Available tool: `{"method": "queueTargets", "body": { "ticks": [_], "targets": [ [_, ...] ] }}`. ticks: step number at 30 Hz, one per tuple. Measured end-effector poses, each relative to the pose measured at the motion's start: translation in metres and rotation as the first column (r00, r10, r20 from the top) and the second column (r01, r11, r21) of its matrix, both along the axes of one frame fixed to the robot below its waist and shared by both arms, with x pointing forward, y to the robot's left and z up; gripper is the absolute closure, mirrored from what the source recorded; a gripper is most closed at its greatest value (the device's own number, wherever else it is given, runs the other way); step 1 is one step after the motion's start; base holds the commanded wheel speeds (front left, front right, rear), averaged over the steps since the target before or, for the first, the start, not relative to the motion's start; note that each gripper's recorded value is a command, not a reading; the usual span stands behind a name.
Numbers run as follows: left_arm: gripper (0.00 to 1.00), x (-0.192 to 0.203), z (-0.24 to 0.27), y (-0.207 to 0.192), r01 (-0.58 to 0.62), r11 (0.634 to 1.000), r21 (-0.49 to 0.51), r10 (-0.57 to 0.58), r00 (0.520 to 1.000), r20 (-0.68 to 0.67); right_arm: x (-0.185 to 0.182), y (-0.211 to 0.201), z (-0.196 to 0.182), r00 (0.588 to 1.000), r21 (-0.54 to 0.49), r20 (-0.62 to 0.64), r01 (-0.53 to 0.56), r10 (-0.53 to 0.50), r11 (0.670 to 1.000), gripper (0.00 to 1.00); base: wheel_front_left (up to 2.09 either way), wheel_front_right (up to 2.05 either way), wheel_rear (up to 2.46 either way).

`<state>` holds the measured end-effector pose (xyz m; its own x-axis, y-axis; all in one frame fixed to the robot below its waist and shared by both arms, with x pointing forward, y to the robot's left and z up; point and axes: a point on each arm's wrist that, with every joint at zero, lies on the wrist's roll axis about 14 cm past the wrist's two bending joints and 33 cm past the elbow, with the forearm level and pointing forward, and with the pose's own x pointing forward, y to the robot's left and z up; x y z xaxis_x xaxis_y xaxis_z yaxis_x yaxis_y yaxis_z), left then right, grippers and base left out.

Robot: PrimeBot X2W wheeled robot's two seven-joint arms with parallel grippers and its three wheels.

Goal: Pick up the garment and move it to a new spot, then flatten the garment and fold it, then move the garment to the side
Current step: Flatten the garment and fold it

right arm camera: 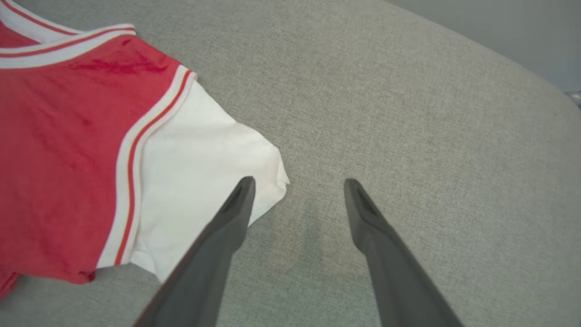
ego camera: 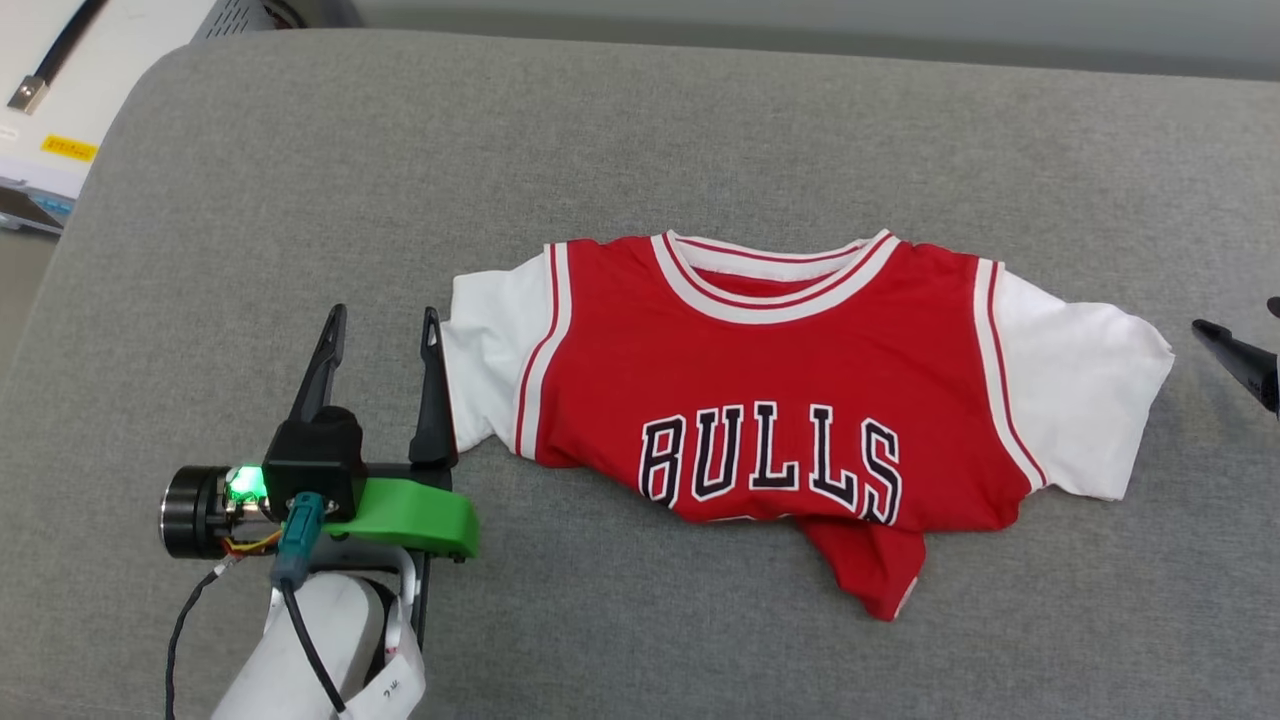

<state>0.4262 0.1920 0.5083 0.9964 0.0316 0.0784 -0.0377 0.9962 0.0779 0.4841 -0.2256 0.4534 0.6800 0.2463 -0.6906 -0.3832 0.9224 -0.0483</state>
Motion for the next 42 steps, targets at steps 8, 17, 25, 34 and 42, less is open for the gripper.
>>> {"method": "queueTargets", "body": {
  "ticks": [8, 17, 25, 34, 42],
  "targets": [
    [0.0, 0.011, -0.02, 0.004, -0.014, 1.0, -0.007, 0.013, 0.999, -0.037, 0.015, 0.009, -0.051, 0.987, -0.045, -0.158, -0.034, 0.026, 0.998, 0.0, 0.0, 0.0, 0.0],
    [0.0, 0.013, -0.035, 0.018, -0.048, 0.999, 0.01, 0.049, 0.996, -0.072, 0.002, 0.02, -0.102, 0.948, -0.079, -0.304, -0.119, 0.09, 0.99, 0.0, 0.0, 0.0, 0.0],
    [0.0, 0.014, -0.026, 0.027, -0.041, 0.999, 0.008, 0.041, 0.998, -0.052, 0.012, 0.023, -0.084, 0.985, -0.019, -0.145, -0.093, 0.089, 0.995, 1.0, 0.0, 0.0, 0.0],
    [0.0, 0.027, 0.018, 0.039, 0.021, 0.999, 0.024, -0.023, 0.998, 0.056, 0.02, -0.01, -0.023, 0.995, -0.003, 0.091, -0.034, 0.035, 0.999, 1.0, 0.0, 0.0, 0.0],
    [0.0, 0.066, 0.059, 0.022, 0.163, 0.978, 0.129, -0.177, 0.979, 0.102, 0.001, -0.032, 0.011, 0.982, 0.023, 0.189, 0.004, -0.008, 1.0, 1.0, 0.0, 0.0, 0.0]
  ]
}}
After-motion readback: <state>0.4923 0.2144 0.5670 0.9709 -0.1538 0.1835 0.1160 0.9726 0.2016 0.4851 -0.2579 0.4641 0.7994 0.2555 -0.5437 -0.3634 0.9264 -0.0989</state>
